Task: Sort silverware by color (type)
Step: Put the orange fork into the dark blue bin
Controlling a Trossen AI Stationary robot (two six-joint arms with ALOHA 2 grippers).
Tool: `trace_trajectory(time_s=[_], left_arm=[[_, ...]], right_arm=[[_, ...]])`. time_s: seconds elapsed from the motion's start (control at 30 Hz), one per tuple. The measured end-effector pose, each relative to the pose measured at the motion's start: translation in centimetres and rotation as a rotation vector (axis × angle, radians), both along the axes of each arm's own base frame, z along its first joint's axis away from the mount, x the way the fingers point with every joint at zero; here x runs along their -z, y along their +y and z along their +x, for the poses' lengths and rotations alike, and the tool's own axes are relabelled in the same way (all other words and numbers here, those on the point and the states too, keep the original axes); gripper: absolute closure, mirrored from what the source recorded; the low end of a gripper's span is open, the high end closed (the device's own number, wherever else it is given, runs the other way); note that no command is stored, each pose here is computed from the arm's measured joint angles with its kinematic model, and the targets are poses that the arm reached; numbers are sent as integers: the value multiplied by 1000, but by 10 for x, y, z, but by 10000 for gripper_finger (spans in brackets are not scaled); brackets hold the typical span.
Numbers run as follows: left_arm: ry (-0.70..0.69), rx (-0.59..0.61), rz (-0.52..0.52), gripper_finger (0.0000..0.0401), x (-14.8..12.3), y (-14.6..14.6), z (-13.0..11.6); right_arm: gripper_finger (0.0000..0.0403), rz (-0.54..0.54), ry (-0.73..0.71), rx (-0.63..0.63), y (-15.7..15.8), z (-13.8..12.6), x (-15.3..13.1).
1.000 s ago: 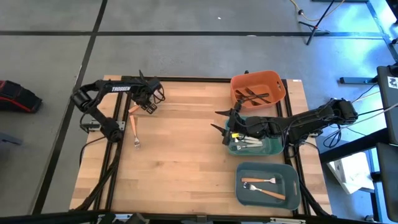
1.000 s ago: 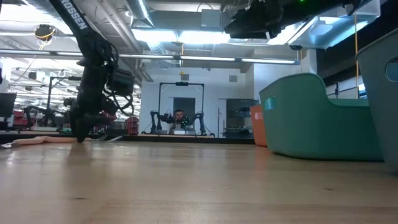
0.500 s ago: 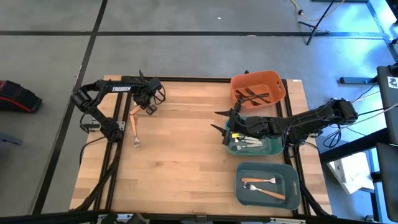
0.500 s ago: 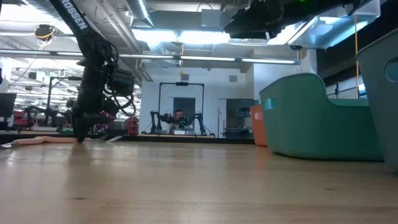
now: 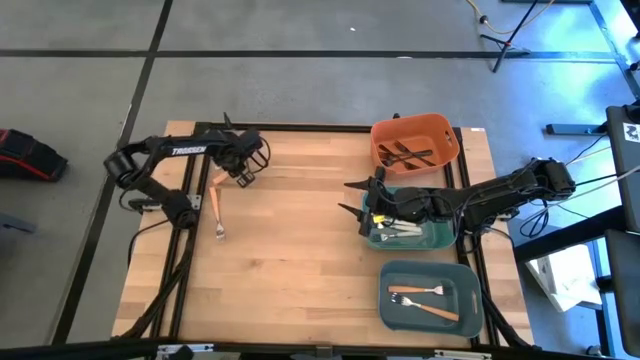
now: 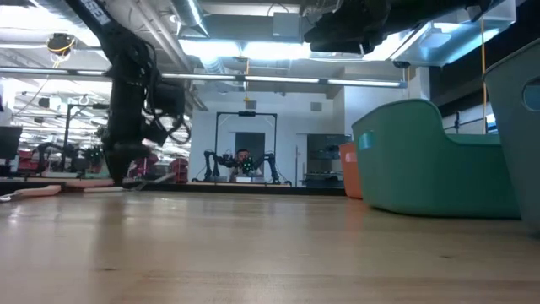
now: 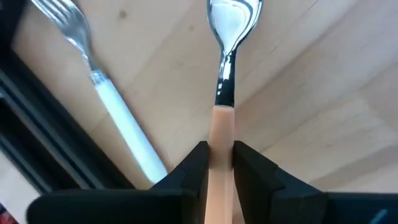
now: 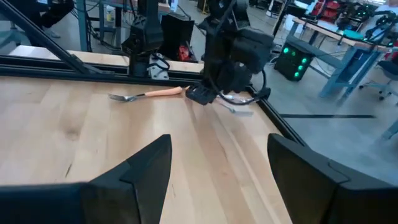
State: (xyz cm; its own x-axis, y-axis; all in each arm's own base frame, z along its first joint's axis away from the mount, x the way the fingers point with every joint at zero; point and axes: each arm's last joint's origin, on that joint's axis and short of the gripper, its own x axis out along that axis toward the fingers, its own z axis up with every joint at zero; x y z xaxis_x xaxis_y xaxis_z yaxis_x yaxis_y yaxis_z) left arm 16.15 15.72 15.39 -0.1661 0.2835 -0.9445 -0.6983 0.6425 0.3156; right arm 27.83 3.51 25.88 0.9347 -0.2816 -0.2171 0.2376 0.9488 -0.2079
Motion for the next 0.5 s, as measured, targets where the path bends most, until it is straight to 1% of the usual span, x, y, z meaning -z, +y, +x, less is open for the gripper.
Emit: trace_trajectory(time_s=[0.1,0.23,0.33,0.5], left_arm=[[-62,26,55,342,-16,-9,2],[-168,72,132,345,-39,-25,5],[-269,147,191,346,-56,-41,11],[-462,305,281,346,-77,-68,27]], right_arm=[[152,3,2,-3,0,0,0],[152,43,38,-32,1,-1,4],[152,91,32,-14,1,-1,5],[152,94,46,-11,0,-1,7]])
